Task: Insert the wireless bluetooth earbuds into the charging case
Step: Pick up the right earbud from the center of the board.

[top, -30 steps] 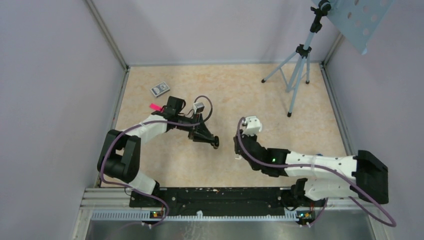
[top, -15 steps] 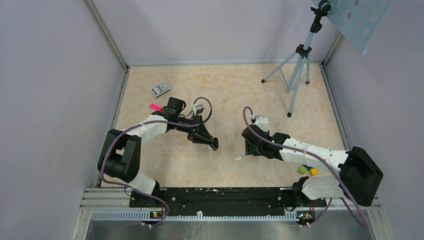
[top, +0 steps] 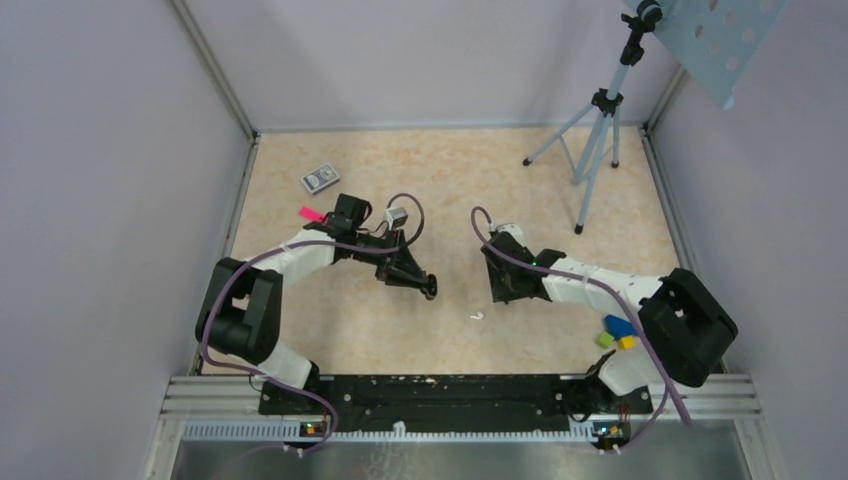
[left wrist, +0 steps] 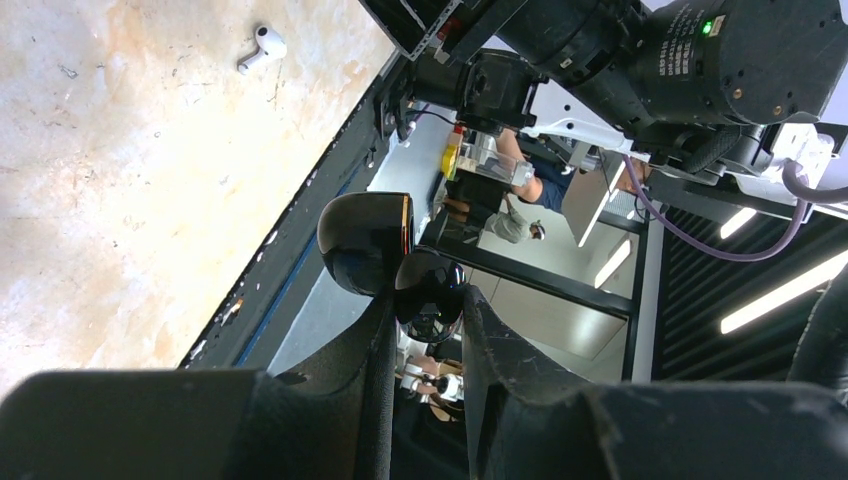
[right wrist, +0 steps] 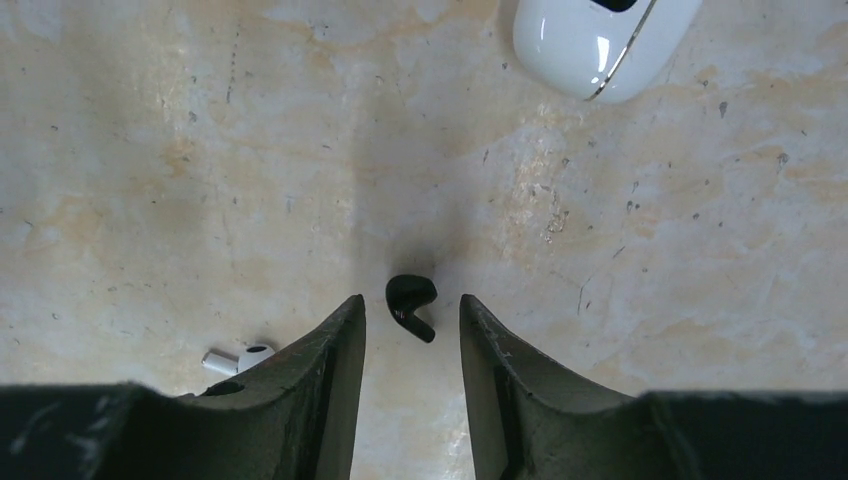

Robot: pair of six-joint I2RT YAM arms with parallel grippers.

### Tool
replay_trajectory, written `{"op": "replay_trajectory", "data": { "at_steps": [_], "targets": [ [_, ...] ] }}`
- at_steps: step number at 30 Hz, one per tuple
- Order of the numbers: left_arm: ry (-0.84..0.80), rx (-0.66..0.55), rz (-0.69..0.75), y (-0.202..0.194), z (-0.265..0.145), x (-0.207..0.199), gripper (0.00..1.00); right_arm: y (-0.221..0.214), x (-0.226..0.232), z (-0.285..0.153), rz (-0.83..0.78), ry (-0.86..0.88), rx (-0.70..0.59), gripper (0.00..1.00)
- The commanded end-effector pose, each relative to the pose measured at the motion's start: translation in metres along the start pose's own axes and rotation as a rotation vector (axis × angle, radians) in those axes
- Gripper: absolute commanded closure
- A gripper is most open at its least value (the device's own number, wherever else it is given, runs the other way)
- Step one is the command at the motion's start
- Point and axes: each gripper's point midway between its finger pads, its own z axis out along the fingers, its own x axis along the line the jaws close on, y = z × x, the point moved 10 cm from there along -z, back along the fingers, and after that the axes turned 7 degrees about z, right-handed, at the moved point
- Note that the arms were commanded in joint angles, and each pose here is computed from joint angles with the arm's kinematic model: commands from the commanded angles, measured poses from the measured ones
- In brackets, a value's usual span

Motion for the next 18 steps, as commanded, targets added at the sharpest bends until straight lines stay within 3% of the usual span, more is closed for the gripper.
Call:
{"op": "replay_trajectory", "data": {
  "at_steps": [1, 18],
  "targets": [
    [-0.031, -0.004, 0.044, 0.005, -0.001, -0.006, 1.0, 0.011, 0.005, 0.006, -0.045, 0.077, -0.029, 0.62],
    [-0.028, -0.007, 0.041, 0.007, 0.0, -0.006, 1.0, 0.006, 0.007, 0.016, -0.063, 0.062, 0.028, 0.67]
  ]
}}
